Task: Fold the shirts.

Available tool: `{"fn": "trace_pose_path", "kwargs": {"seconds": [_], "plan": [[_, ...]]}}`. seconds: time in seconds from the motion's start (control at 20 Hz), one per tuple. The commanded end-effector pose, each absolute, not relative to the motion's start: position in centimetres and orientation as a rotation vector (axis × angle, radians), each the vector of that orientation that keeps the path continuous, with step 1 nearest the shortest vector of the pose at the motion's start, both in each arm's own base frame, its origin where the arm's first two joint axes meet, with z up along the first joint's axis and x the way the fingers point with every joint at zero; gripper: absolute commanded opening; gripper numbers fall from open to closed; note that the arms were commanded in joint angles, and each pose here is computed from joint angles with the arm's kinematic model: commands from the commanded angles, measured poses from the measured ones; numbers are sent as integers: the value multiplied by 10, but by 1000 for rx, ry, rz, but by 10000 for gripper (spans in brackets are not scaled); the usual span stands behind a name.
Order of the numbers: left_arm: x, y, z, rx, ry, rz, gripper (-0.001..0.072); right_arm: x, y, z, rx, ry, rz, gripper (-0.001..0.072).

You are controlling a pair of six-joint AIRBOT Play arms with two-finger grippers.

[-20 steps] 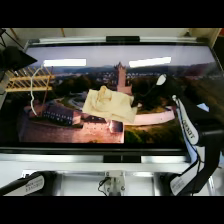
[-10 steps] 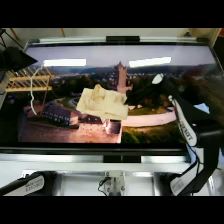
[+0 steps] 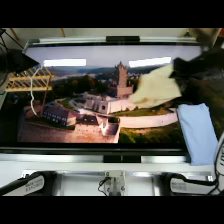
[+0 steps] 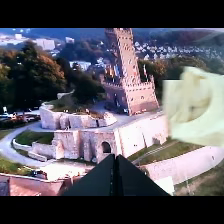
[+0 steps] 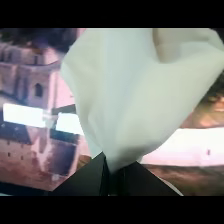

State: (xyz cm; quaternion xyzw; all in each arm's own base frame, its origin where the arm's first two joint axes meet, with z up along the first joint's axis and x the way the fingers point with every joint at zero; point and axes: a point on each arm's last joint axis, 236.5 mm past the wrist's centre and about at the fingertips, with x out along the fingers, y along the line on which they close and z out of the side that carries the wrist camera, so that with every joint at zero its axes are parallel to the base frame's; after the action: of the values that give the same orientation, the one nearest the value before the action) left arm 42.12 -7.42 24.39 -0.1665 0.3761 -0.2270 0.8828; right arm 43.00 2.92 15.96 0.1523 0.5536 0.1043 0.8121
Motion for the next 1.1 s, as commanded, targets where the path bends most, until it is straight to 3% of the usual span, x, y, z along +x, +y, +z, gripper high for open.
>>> {"fn": "trace_pose_path", "kwargs": {"seconds": [0.0,0.2,0.6,0.75,0.9,1.05], "plan": [[422,-74,229,-364,812,-467,35,391,-68,185,347,1164,-30,53],[419,-81,209,-379,858,-477,35,391,-115,187,454,1101,-116,53],[424,-82,211,-383,835,-470,35,446,-161,226,394,773,-215,53],[424,-82,211,-383,835,-470,35,424,-175,209,323,880,-275,53],[424,-82,212,-383,834,-470,35,360,-188,176,272,1168,-391,53],[425,-82,212,-383,829,-468,35,303,-195,163,383,1354,-488,53]]}}
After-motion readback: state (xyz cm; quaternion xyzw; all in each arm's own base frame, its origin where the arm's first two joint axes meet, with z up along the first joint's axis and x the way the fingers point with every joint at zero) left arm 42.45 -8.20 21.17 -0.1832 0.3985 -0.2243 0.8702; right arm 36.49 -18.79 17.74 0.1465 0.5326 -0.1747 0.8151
